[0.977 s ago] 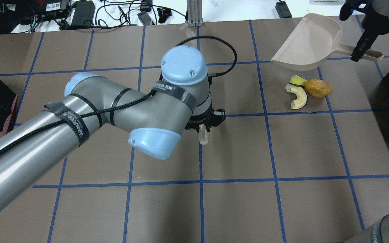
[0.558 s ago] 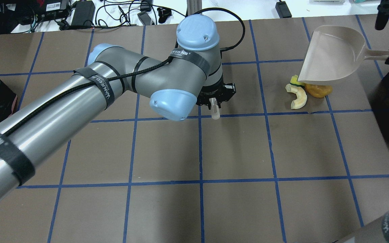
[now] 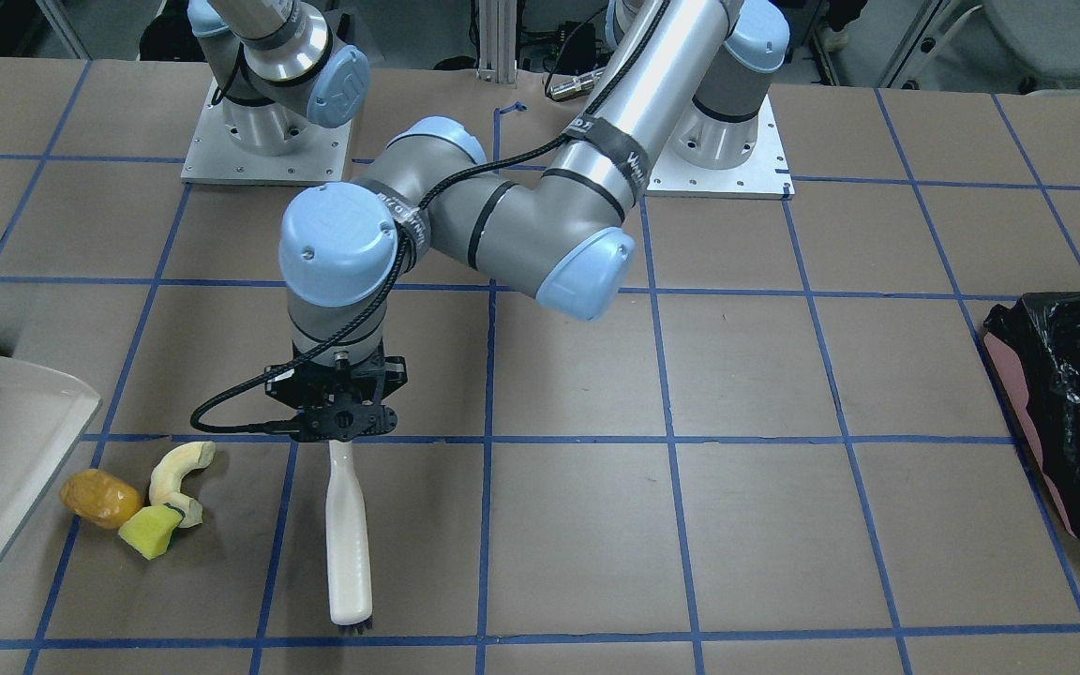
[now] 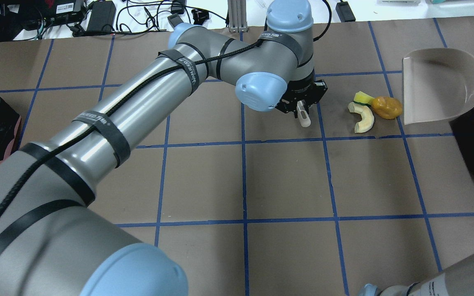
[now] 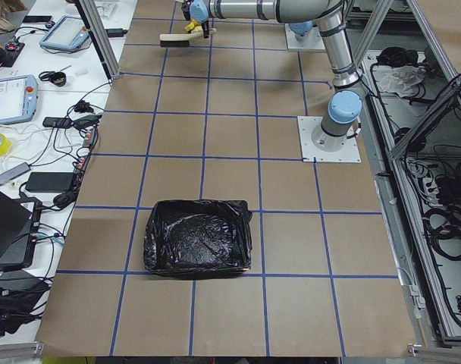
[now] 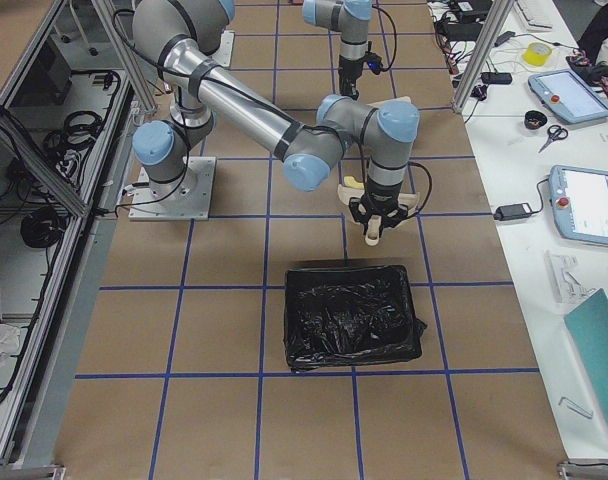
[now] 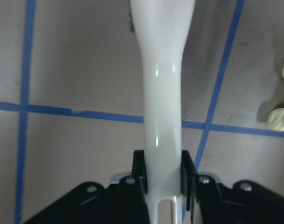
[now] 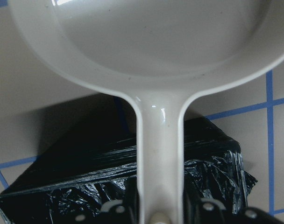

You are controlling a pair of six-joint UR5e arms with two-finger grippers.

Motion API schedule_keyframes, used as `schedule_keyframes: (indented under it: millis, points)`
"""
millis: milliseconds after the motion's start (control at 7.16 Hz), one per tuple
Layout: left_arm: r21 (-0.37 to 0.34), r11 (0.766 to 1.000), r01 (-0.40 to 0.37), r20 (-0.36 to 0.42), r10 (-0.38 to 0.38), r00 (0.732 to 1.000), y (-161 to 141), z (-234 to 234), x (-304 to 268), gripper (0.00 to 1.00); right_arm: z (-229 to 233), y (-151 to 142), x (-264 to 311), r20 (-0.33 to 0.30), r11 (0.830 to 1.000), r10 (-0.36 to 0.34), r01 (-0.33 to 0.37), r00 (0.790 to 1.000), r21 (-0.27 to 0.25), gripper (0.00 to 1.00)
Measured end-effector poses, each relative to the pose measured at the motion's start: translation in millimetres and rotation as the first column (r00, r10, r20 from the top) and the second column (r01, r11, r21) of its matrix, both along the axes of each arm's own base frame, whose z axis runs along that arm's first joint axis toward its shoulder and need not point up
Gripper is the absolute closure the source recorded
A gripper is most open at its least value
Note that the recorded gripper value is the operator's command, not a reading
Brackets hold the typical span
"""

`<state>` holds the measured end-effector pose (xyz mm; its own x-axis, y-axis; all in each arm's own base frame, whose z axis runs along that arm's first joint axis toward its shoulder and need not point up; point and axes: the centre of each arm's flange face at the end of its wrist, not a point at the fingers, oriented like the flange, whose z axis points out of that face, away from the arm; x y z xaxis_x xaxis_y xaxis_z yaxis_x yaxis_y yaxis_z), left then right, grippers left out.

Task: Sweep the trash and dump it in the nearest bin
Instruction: 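Move the brush with the left gripper toward the trash pile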

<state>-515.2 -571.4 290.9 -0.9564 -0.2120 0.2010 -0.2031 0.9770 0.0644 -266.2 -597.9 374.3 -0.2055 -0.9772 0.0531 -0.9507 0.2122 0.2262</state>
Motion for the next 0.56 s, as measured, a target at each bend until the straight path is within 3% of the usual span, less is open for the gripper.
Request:
schedule_keyframes:
  millis: [279,558]
  points:
    - [0.024,0.999,-0.037,-0.014,0.038,0.999,4.0,-22.6,-43.2,1.00,-21.3,-5.4,-15.6,-0.066,1.000,0.000,0.000,0.998,0.010,1.00]
    - [0.042,0.997,-0.066,-0.016,0.067,0.998,17.9,-37.7,-72.8,1.00,-38.8,-4.2,-18.3,-0.079,0.999,-0.044,0.046,0.996,0.022,1.00]
